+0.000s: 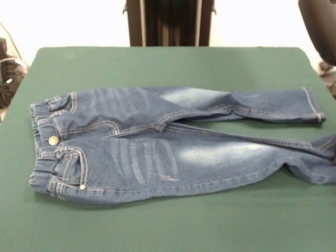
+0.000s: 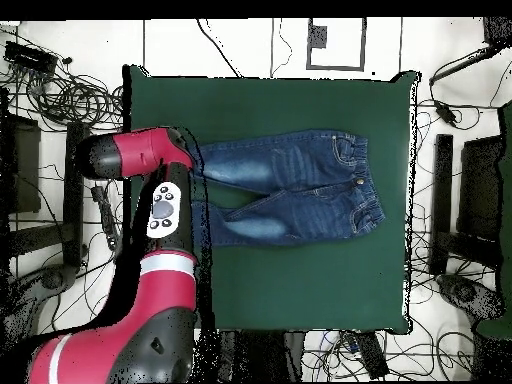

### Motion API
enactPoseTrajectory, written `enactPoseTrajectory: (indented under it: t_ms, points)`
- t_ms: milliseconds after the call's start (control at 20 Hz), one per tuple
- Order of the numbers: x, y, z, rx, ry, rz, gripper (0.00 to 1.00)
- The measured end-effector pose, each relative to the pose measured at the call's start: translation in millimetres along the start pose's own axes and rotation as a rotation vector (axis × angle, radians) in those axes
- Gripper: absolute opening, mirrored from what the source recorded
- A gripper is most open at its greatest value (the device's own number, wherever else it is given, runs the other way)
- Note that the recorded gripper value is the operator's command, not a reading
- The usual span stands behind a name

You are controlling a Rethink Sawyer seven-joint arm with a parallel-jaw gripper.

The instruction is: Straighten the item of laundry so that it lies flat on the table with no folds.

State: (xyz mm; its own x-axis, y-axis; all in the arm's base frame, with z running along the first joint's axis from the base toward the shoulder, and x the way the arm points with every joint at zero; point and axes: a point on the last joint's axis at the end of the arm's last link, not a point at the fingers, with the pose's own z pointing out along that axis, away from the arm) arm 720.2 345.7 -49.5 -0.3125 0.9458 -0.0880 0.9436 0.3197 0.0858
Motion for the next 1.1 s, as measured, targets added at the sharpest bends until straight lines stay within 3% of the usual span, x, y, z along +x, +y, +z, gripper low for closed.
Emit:
enactPoseTrajectory:
  t_ms: [300,650,1100]
  points:
    - [14.6,4.2,0.0,-0.015,0.000,-0.022,1.00]
    - [42.6,4.4,-1.0,-0.022,-0.080,-0.127,1.00]
    - [44.3,3.2,-1.2,-0.028,-0.104,-0.157,1.00]
